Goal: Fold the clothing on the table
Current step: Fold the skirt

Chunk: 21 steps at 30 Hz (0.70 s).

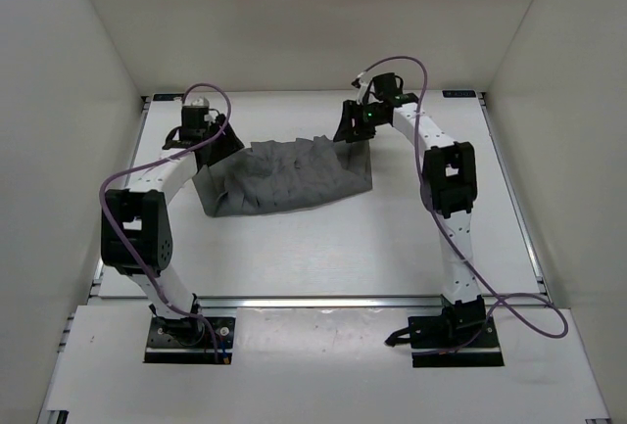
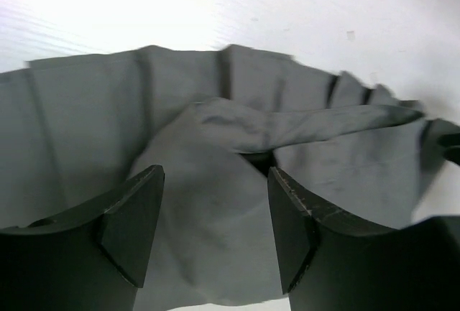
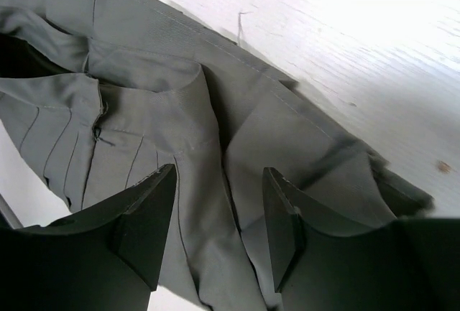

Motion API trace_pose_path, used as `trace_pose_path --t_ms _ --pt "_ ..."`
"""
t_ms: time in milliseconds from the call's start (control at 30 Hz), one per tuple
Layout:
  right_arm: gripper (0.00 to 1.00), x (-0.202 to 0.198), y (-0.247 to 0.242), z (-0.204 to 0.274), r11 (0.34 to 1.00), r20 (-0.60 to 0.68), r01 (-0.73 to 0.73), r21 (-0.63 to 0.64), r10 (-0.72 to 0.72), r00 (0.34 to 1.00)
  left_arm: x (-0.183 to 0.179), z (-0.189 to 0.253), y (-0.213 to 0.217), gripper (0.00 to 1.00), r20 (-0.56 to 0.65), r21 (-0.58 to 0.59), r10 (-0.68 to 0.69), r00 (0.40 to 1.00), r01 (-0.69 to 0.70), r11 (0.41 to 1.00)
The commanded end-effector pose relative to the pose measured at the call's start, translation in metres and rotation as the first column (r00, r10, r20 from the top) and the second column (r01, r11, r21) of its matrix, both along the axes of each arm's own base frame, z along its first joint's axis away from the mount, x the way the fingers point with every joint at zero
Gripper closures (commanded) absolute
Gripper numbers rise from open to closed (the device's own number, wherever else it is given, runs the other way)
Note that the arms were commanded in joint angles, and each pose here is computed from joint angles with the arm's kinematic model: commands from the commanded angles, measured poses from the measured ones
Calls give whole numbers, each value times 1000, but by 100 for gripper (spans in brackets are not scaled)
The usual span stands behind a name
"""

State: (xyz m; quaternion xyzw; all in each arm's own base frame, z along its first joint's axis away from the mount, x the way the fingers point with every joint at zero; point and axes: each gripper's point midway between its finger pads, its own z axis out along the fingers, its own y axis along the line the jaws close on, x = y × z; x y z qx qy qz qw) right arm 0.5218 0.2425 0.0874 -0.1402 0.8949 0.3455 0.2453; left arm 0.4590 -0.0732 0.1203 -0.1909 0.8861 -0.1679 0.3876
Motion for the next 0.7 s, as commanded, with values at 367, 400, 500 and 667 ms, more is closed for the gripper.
trace_pose_path --t_ms 367,400,500,667 --pt "34 -12 54 -13 994 36 -106 -40 107 994 -3 -20 4 30 -53 201 -129 990 137 970" --pt "34 -10 52 -16 994 37 -105 -43 106 994 -3 -24 4 30 -65 213 -123 990 135 968" --pt "59 -12 57 -16 992 38 -117 -37 118 992 -5 -31 0 31 -79 207 -130 988 144 968" --pt "100 -6 49 -5 995 50 -98 -22 99 994 9 -27 -5 96 -54 155 -128 990 135 979"
